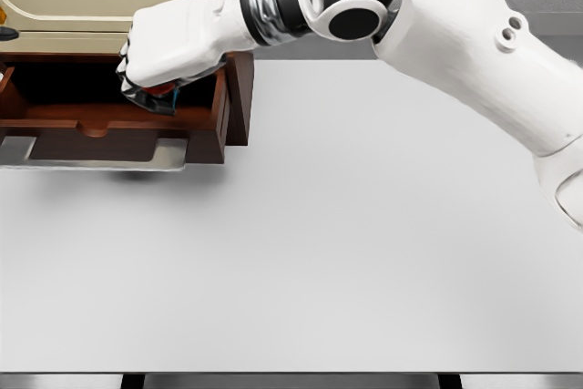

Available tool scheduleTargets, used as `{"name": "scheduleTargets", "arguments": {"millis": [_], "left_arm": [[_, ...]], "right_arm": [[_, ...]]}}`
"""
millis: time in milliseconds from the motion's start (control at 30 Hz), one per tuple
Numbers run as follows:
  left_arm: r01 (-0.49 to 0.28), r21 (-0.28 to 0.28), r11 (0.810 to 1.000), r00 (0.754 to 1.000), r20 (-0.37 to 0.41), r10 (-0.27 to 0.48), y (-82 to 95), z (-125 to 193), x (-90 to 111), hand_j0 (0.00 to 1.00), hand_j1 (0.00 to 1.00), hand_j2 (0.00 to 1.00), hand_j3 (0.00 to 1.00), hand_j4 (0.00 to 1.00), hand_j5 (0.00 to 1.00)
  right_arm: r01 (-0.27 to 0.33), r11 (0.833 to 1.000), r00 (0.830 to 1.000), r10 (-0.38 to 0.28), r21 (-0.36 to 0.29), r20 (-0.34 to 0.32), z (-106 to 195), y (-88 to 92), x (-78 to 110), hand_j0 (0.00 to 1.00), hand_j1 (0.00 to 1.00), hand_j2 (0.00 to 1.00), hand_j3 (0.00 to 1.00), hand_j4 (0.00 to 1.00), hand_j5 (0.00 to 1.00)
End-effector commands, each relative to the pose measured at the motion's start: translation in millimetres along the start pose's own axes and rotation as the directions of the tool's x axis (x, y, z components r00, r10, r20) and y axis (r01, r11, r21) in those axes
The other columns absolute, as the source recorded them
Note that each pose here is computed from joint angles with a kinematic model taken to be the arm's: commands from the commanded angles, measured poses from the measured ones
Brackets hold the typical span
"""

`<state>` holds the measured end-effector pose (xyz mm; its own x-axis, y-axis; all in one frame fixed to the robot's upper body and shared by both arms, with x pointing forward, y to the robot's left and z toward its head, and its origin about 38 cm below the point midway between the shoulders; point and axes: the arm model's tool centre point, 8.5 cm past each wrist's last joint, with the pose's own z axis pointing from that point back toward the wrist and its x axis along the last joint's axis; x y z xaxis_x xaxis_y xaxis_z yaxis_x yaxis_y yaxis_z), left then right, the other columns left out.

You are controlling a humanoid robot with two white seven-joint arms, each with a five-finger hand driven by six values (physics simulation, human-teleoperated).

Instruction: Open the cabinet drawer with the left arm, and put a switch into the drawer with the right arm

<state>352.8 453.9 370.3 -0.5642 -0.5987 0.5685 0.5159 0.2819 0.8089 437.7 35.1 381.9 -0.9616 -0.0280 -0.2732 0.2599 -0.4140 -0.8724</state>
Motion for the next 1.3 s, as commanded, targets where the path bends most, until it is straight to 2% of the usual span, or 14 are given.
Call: {"name": "scheduleTargets", "arguments": {"millis": [0,433,467,533,667,867,933,967,1000,1067,1100,1133,1200,1267], "left_arm": [[-0.006,0.006,1.0,1.0,0.001,0.006,0.9,0.3,0.0,1.0,1.0,1.0,1.0,1.0,1.0],[0.008,-0.007,1.0,1.0,-0.007,-0.008,-0.3,0.0,0.0,1.0,1.0,1.0,1.0,1.0,1.0],[0.008,-0.007,1.0,1.0,-0.007,-0.008,-0.3,0.0,0.0,1.0,1.0,1.0,1.0,1.0,1.0],[0.01,-0.008,1.0,1.0,-0.008,-0.01,-0.5,0.0,-0.1,1.0,1.0,1.0,1.0,1.0,1.0],[0.01,-0.008,1.0,1.0,-0.008,-0.01,-0.5,0.0,-0.1,1.0,1.0,1.0,1.0,1.0,1.0],[0.01,-0.009,1.0,1.0,-0.007,-0.01,-0.8,-0.5,-0.2,1.0,1.0,1.0,1.0,1.0,1.0],[0.01,-0.01,1.0,1.0,-0.006,-0.01,-1.0,-0.8,0.1,1.0,1.0,1.0,1.0,1.0,1.0],[0.01,-0.011,1.0,1.0,-0.008,-0.01,-1.2,-0.4,-0.1,1.0,1.0,1.0,1.0,1.0,1.0],[0.011,-0.013,1.0,1.0,-0.002,-0.012,-1.5,-1.6,1.6,1.0,1.0,1.0,1.0,1.0,1.0],[0.012,-0.017,1.0,1.0,0.003,-0.012,-2.3,-2.8,2.9,1.0,1.0,1.0,1.0,1.0,1.0],[0.012,-0.018,1.0,1.0,0.004,-0.012,-2.5,-3.1,3.3,1.0,1.0,1.0,1.0,1.0,1.0],[0.012,-0.017,1.0,1.0,0.003,-0.012,-2.3,-2.8,2.9,1.0,1.0,1.0,1.0,1.0,1.0],[0.012,-0.018,1.0,1.0,0.004,-0.012,-2.5,-3.1,3.3,1.0,1.0,1.0,1.0,1.0,1.0],[0.039,-0.073,0.997,0.996,0.08,-0.033,-17.6,-25.8,18.8,1.0,1.0,1.0,1.0,1.0,1.0]], "right_arm": [[0.045,0.999,0.999,-0.045,0.013,-0.01,-14.3,5.4,-8.4,0.46,0.46,0.46,0.46,0.46,0.46],[0.148,0.987,0.987,-0.143,0.064,-0.08,-40.9,15.5,-38.5,0.52,0.52,0.52,0.52,0.52,0.52],[0.164,0.984,0.983,-0.157,0.073,-0.097,-38.5,21.1,-43.7,0.59,0.59,0.59,0.59,0.59,0.59],[0.156,0.982,0.979,-0.141,0.102,-0.146,-31.4,24.8,-55.0,1.0,1.0,1.0,1.0,1.0,1.0],[0.145,0.983,0.981,-0.128,0.115,-0.145,-33.2,26.2,-53.3,1.0,1.0,1.0,1.0,1.0,1.0],[0.026,0.994,0.999,-0.024,0.107,-0.024,-54.8,3.9,-14.2,1.0,1.0,1.0,1.0,1.0,1.0],[-0.104,0.995,0.99,0.103,0.01,0.1,-59.3,-34.5,33.8,1.0,1.0,1.0,1.0,1.0,1.0],[-0.168,0.984,0.98,0.172,-0.054,0.102,-16.9,-42.8,47.9,1.0,1.0,1.0,1.0,1.0,1.0],[-0.197,0.976,0.978,0.202,-0.096,0.05,27.9,-43.8,47.7,1.0,1.0,1.0,1.0,1.0,1.0],[-0.124,0.975,0.985,0.098,-0.184,-0.145,145.2,-25.9,22.0,1.0,1.0,1.0,1.0,1.0,1.0],[-0.058,0.977,0.974,0.01,-0.205,-0.224,194.4,-5.8,13.0,1.0,1.0,1.0,1.0,1.0,1.0],[0.014,0.987,0.957,-0.06,-0.163,-0.284,224.4,27.6,10.5,1.0,1.0,1.0,1.0,1.0,1.0],[0.132,0.986,0.93,-0.159,-0.102,-0.332,247.2,80.6,16.8,1.0,1.0,1.0,1.0,1.0,1.0],[0.257,0.965,0.906,-0.262,-0.06,-0.334,251.6,130.1,31.5,1.0,1.0,1.0,1.0,1.0,1.0]]}}
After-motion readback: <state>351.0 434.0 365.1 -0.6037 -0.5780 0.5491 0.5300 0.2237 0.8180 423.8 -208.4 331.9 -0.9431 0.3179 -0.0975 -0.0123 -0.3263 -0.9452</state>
